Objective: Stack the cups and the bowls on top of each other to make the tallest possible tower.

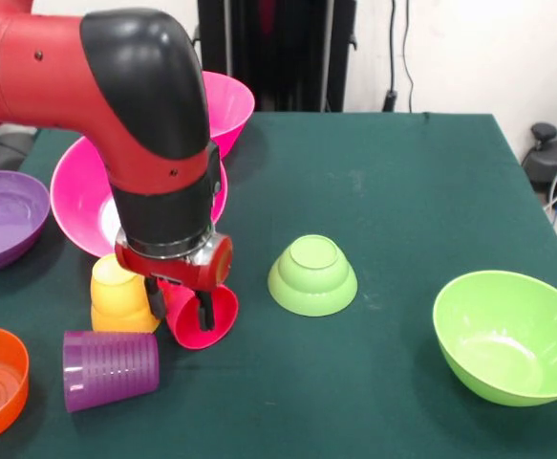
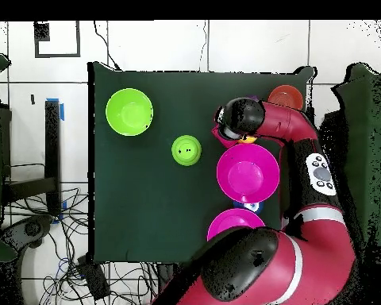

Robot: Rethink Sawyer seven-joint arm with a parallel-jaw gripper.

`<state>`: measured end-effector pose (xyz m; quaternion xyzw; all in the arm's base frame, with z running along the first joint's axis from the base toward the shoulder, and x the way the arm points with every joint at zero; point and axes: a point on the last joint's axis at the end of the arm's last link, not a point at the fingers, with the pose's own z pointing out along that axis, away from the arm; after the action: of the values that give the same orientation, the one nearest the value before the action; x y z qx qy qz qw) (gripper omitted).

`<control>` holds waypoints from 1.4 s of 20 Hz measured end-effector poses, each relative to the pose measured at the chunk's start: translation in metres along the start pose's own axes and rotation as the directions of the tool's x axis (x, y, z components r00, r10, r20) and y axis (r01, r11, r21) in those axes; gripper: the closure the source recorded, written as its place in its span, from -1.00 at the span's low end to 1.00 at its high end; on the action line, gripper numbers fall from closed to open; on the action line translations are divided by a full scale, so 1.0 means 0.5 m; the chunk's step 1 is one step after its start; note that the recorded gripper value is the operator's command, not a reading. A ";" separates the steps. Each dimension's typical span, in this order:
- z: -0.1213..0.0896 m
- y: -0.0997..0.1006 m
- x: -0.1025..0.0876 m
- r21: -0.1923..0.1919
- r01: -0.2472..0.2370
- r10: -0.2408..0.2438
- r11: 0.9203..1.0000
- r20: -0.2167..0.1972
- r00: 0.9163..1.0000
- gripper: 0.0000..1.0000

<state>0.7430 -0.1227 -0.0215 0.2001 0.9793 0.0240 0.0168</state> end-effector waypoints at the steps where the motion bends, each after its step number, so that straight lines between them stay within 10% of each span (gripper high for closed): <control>1: 0.005 0.002 -0.003 0.004 0.001 -0.001 1.000 0.000 1.000 -1.00; 5: 0.024 0.014 -0.009 0.024 0.011 -0.010 1.000 -0.006 1.000 -1.00; 6: 0.030 0.020 -0.007 0.034 0.016 -0.015 0.999 -0.019 1.000 1.00; 21: 0.030 0.028 0.002 0.108 0.042 -0.032 0.993 -0.095 0.995 1.00; 28: -0.045 0.019 -0.021 0.070 0.016 -0.012 0.997 -0.055 0.998 1.00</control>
<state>0.7553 -0.1192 0.0019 0.1931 0.9810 -0.0051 -0.0168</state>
